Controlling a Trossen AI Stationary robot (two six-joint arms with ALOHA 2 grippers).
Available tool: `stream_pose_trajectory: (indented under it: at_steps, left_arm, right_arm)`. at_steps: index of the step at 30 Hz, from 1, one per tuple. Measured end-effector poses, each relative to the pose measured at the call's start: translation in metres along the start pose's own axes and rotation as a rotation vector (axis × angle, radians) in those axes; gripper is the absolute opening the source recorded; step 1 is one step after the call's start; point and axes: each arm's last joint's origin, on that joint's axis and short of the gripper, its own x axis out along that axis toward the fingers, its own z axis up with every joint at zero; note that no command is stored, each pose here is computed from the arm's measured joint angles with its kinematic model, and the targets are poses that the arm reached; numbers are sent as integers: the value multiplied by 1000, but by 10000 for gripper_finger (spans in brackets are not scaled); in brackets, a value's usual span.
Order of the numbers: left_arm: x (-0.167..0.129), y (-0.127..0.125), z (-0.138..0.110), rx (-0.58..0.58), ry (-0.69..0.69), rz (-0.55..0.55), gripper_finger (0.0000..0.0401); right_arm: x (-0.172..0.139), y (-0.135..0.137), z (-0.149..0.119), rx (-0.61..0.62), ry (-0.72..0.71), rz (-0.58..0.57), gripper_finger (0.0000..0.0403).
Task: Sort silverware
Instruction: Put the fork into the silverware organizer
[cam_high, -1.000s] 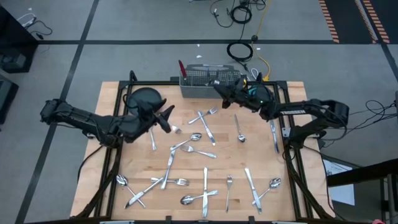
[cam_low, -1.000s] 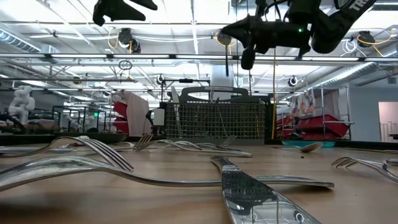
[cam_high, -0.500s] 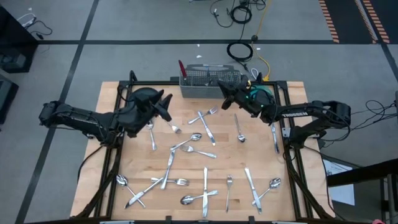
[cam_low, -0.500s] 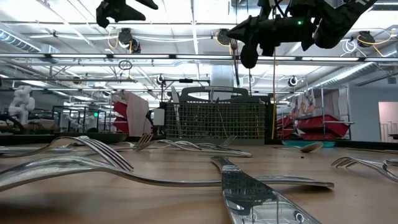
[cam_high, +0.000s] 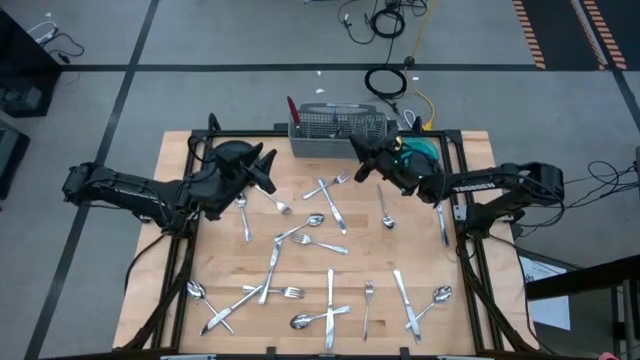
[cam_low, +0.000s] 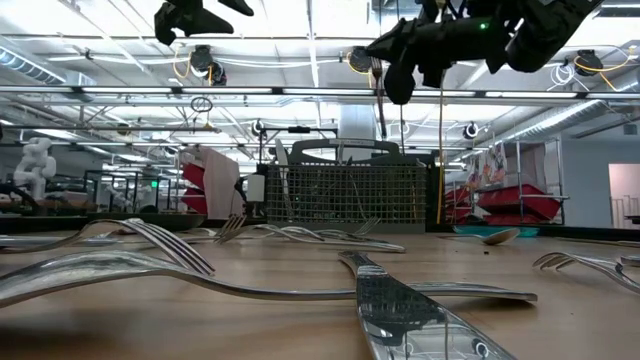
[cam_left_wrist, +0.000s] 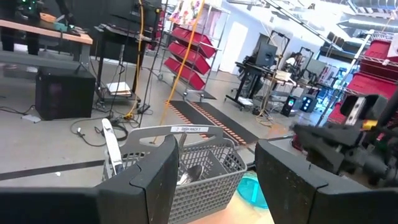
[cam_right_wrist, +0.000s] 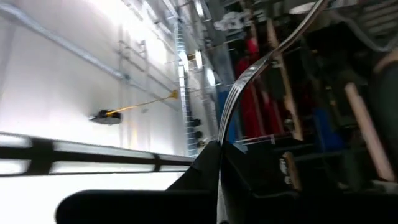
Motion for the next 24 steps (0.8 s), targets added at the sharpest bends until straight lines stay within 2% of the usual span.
stream_pose_trajectory:
  at_steps: [7,14,21,24]
  left_arm:
    - [0,0,0,1,-1,3,212]
    - [3,2,1,2,-6,20,212]
    - [3,3,1,3,-6,20,212]
    - [4,3,1,3,-8,26,212]
  right_arm:
    - [7,-19,6,19,5,-46,0]
    - [28,-41,14,74,45,-21,0]
    - [41,-46,24,139,21,13,0]
    - [43,-46,28,154,-43,29,0]
